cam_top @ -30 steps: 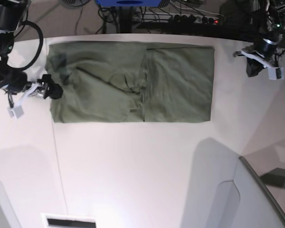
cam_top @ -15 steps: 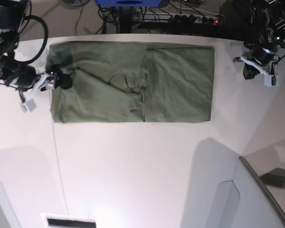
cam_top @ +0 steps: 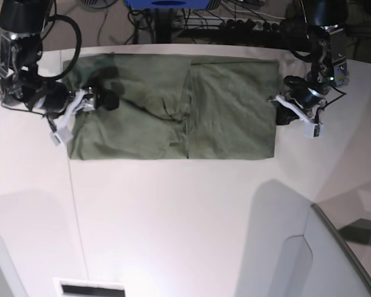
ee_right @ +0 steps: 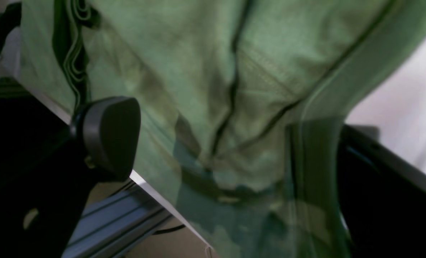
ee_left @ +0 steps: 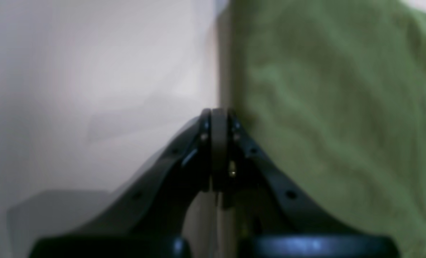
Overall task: Layout the t-shirt on the table in an organized manner, then fold the t-shirt properly
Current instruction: 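Grasp the shirt strip's ends with both grippers, then lift the strip ends with both grippers and fold them toward the middle, then press and flatten the folded bundle with the right gripper, then release, then pinch the folded shirt's collar-side edge with the left gripper and straighten it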
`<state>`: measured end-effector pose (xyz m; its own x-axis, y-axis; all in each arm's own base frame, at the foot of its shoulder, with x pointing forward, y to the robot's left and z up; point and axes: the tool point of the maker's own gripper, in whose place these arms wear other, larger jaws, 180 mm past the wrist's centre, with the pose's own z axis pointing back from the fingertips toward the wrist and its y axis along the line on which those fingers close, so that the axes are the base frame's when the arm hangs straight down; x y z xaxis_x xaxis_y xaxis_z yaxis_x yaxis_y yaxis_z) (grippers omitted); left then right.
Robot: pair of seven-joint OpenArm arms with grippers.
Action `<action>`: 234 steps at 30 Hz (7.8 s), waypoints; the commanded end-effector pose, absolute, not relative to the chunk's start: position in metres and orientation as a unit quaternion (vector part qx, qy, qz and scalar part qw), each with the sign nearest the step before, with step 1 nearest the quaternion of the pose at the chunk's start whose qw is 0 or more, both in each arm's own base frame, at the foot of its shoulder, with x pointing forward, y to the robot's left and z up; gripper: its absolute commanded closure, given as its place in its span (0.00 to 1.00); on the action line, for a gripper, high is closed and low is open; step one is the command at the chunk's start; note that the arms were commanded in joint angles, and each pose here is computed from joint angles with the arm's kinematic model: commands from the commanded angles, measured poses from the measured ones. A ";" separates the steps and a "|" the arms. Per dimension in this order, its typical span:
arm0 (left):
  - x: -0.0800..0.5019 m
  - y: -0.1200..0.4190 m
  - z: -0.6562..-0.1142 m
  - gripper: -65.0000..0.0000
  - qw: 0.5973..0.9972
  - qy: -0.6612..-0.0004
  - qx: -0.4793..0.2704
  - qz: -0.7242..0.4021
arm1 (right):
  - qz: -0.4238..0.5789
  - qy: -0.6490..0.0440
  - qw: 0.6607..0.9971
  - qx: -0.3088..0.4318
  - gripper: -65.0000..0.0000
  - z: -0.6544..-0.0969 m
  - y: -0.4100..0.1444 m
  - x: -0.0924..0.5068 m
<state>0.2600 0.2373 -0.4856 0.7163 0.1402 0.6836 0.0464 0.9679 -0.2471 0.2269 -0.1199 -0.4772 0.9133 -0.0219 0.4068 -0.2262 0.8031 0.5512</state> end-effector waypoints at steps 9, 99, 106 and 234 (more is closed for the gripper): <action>0.262 0.240 -0.486 1.00 0.920 -0.371 -0.121 0.022 | 0.048 -0.188 0.929 0.315 0.23 -0.483 -0.116 0.234; 0.252 0.197 -0.484 1.00 0.924 -0.355 -0.121 -0.072 | -0.047 -0.186 0.890 0.413 0.99 -0.419 0.084 0.289; 0.243 0.154 -0.493 1.00 0.922 -0.339 -0.158 -0.104 | -0.076 -0.148 0.884 0.438 0.99 -0.430 0.090 0.284; 0.130 0.205 -0.400 0.32 0.916 -0.359 -0.178 0.028 | -0.043 -0.240 0.941 0.233 1.00 -0.375 -0.122 0.232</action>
